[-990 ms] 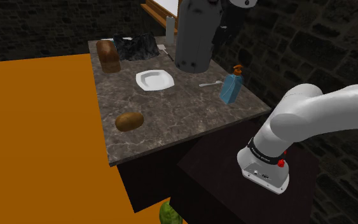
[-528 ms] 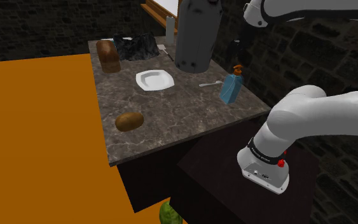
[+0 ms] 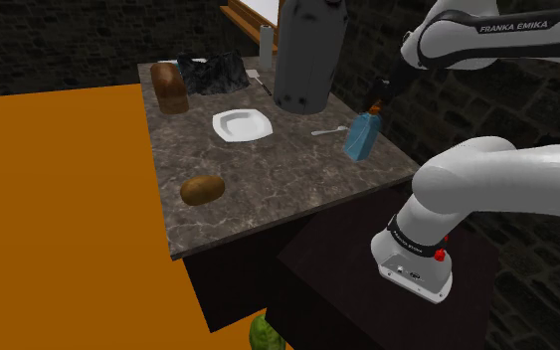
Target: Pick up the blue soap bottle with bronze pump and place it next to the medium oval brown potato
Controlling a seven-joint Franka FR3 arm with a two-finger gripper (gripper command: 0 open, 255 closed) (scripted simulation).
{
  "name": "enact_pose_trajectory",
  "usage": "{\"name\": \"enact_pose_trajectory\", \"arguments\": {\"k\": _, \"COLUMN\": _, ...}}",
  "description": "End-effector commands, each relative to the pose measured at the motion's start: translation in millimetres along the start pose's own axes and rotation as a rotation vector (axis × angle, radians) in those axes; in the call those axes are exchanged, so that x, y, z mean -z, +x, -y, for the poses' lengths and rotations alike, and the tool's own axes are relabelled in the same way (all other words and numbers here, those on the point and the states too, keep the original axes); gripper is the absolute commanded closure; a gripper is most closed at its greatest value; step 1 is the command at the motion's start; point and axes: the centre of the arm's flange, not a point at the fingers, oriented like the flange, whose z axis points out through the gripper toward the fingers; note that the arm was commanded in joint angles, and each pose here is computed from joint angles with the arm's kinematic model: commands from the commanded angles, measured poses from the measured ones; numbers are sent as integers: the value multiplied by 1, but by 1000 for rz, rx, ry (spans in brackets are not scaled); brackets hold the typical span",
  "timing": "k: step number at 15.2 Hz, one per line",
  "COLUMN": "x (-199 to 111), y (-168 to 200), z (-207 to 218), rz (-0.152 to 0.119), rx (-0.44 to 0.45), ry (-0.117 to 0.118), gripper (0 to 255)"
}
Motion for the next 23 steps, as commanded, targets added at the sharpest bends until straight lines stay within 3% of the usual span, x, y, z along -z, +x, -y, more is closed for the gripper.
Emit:
{"name": "enact_pose_trajectory", "arguments": {"k": 1, "x": -27, "y": -21, "z": -17, "rz": 50, "rx": -34, "ry": 27, "gripper": 0}}
{"name": "enact_pose_trajectory", "arguments": {"k": 10, "x": -73, "y": -27, "z": -24, "rz": 45, "rx": -48, "ry": 31, "gripper": 0}}
{"name": "enact_pose_trajectory", "arguments": {"k": 17, "x": -73, "y": -27, "z": -24, "rz": 45, "rx": -48, "ry": 31, "gripper": 0}}
{"name": "enact_pose_trajectory", "arguments": {"k": 18, "x": -73, "y": -27, "z": -24, "rz": 45, "rx": -48, "ry": 31, "gripper": 255}}
{"name": "enact_pose_trajectory", "arguments": {"k": 23, "x": -73, "y": -27, "z": -24, "rz": 45, "rx": -48, "ry": 31, "gripper": 255}}
